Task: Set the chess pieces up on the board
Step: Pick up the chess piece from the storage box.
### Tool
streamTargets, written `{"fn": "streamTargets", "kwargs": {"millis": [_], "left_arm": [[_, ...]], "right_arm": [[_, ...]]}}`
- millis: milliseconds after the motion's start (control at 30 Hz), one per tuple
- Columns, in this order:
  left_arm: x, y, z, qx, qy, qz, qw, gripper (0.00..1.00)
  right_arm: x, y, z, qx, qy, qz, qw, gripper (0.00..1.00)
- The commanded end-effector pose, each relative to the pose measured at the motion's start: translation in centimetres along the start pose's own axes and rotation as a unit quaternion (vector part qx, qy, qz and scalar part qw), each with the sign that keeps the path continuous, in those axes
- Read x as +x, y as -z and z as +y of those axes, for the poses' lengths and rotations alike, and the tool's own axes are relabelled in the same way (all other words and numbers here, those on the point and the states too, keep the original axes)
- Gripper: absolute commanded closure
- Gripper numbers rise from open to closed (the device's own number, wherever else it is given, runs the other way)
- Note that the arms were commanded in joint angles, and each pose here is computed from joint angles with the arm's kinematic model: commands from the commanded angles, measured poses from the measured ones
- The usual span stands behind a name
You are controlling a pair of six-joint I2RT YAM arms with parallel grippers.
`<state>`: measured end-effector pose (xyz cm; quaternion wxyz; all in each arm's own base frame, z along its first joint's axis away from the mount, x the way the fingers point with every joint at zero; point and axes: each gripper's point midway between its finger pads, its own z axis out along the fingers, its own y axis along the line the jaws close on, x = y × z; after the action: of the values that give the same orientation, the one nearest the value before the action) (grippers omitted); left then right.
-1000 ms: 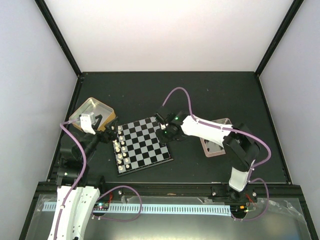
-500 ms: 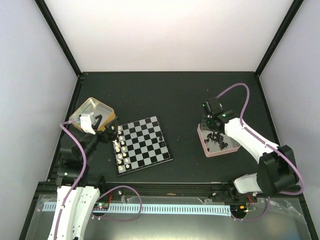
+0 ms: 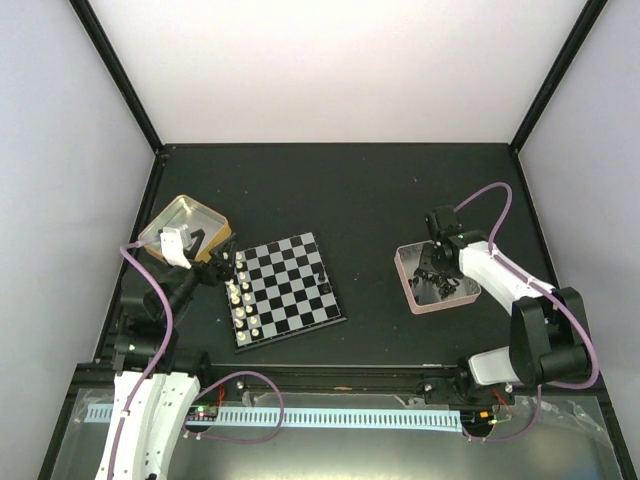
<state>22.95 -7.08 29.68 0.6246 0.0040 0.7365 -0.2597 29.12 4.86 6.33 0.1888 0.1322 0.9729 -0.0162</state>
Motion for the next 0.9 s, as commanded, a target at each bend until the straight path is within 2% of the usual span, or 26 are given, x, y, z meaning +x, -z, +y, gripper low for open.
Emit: {"fn": "streamTargets", "kwargs": {"millis": [0, 300, 500, 667, 867], "left_arm": [[-0.7, 0.1, 0.0, -0.004, -0.009, -0.009, 1.0, 0.01], [-0.7, 0.1, 0.1, -0.005, -0.009, -0.009, 1.0, 0.01], [-0.8, 0.1, 0.0, -0.004, -0.01, -0.01, 1.0, 0.01], [-0.9, 0.2, 0.0, -0.004, -0.011, -0.012, 1.0, 0.01], [-1.0, 0.5, -0.4, 0.002, -0.012, -0.018, 1.0, 0.01]], "right_arm": [[0.3, -0.7, -0.3, -0.001, -0.001, 0.006, 1.0, 0.8], [1.9, -1.9, -0.3, -0.002, 0.003, 0.038, 0.999, 0.83], [1.4, -1.6, -0.5, 0.004, 0.006, 0.027, 1.0, 0.94], [0.1, 0.5, -0.3, -0.004, 0.006, 0.001, 1.0, 0.96], [-1.8, 4.6, 2.7, -0.074, 0.016, -0.034, 0.997, 0.96]]}}
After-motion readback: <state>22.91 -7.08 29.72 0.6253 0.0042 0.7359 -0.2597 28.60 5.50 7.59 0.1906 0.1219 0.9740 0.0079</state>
